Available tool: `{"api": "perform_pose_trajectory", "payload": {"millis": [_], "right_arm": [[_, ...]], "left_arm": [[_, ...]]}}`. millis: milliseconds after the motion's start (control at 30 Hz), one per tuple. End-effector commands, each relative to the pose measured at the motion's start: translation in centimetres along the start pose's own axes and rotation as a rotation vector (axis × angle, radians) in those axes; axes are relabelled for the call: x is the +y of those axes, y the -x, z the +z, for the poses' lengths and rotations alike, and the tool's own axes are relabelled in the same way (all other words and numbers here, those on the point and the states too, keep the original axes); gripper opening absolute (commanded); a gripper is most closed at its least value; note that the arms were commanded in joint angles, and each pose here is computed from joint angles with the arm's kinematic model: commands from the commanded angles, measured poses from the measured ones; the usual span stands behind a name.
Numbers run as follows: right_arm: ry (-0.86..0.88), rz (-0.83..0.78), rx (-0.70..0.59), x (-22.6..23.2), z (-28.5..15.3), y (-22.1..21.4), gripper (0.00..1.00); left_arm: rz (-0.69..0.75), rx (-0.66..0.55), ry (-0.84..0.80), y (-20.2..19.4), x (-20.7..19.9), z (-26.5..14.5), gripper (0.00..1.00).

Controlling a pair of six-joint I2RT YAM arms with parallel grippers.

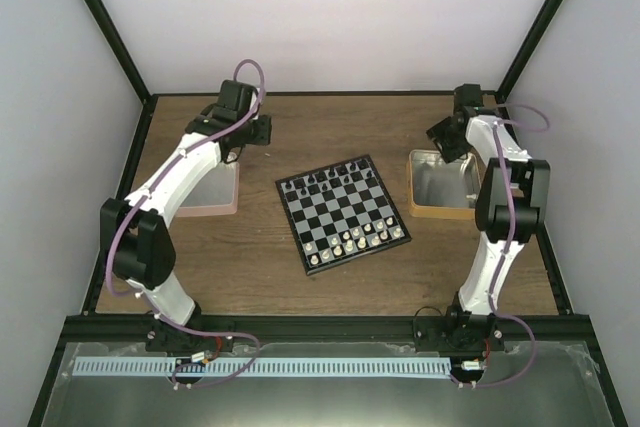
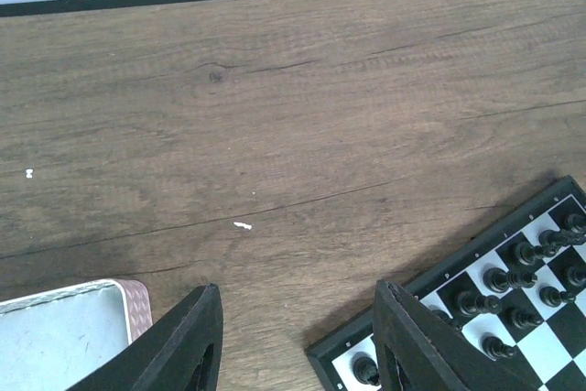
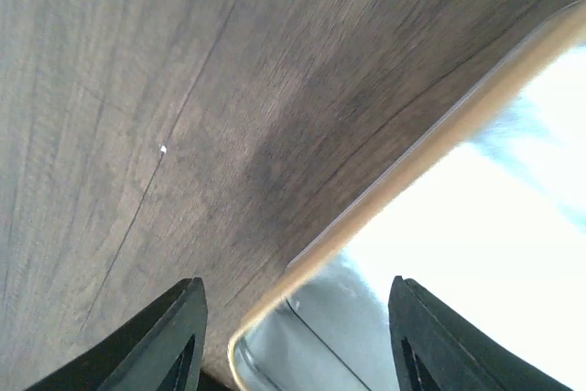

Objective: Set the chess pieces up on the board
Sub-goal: Adjust the storage box at the center of the board, then pick up the chess piece from the storage box.

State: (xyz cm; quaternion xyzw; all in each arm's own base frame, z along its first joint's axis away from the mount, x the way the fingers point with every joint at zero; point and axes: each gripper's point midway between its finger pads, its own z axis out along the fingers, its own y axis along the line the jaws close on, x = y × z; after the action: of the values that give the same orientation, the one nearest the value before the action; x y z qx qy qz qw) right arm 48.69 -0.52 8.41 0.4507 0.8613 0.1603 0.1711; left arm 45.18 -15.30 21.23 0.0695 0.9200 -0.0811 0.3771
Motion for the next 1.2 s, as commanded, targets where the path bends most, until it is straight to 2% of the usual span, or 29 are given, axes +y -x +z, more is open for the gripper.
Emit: {"api": "perform_pose_trajectory", "payload": {"millis": [0, 133, 367, 600, 1167], "right_arm": [[-0.079, 0.023, -0.159, -0.8, -6.5, 2.5, 0.55], [-0.243, 0.168, -0.187, -6.0, -7.9, 0.8, 0.47], [-0.381, 0.365, -0.164, -13.0, -6.7, -2.1, 0.42], [-0.458, 0.411, -0.256, -15.0, -5.8, -0.7, 0.39], [-0.453, 0.450, -0.275, -15.7, -2.4, 1.3, 0.40]], "left_arm": [[0.013, -0.050, -0.016, 1.0, -0.1, -1.4, 0.47], [0.017, -0.058, -0.014, 0.9, 0.0, -1.8, 0.47], [0.020, -0.065, -0.014, 0.9, 0.1, -2.1, 0.48], [0.025, -0.069, -0.003, 1.1, 0.2, -2.3, 0.48], [0.028, -0.071, 0.002, 1.4, 0.2, -2.0, 0.48]]}}
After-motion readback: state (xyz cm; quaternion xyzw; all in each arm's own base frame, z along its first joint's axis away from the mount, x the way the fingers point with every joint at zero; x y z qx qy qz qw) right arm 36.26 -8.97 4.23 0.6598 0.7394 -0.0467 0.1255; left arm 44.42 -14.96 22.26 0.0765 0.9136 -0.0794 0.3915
